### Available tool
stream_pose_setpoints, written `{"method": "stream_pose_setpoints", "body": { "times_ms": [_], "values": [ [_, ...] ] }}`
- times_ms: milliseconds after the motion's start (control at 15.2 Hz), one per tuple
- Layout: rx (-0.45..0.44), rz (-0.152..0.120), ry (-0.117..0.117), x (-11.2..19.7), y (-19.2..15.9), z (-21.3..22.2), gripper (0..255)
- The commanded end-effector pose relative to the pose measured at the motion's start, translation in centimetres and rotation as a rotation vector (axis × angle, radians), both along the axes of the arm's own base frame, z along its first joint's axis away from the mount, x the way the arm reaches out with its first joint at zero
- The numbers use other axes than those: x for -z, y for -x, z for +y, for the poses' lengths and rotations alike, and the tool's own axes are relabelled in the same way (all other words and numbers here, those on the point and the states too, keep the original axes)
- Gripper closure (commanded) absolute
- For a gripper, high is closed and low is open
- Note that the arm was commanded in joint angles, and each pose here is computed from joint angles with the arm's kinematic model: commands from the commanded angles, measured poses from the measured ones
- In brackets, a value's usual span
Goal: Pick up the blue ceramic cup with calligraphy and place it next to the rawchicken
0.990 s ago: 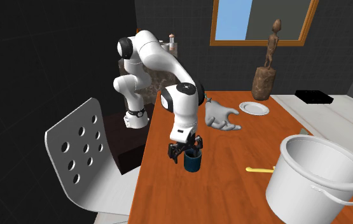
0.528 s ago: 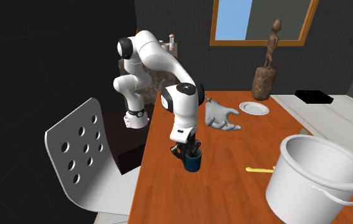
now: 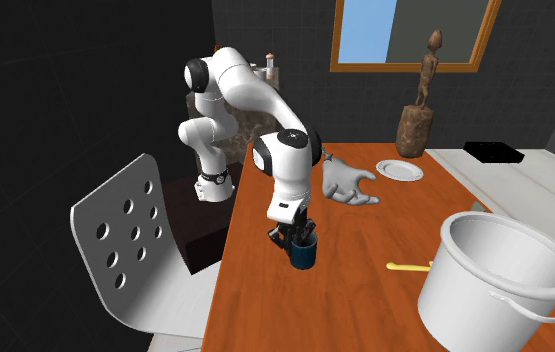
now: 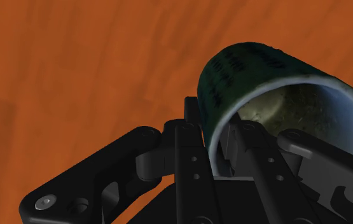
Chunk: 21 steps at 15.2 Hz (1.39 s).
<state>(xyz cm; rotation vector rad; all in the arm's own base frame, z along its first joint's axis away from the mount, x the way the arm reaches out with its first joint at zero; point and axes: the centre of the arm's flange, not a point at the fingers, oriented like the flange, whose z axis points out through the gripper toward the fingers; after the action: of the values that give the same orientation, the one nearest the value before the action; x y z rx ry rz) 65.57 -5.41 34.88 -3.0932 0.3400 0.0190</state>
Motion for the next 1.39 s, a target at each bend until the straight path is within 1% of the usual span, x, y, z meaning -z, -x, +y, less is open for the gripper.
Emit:
{"method": "stream_pose_setpoints", "body": {
  "times_ms": [0,1320],
  "values": [
    [0.0,0.0,0.0,-0.8,0.0,0.0,255],
    [0.0,0.0,0.0,-11.4,0.0,0.0,255]
  ]
}}
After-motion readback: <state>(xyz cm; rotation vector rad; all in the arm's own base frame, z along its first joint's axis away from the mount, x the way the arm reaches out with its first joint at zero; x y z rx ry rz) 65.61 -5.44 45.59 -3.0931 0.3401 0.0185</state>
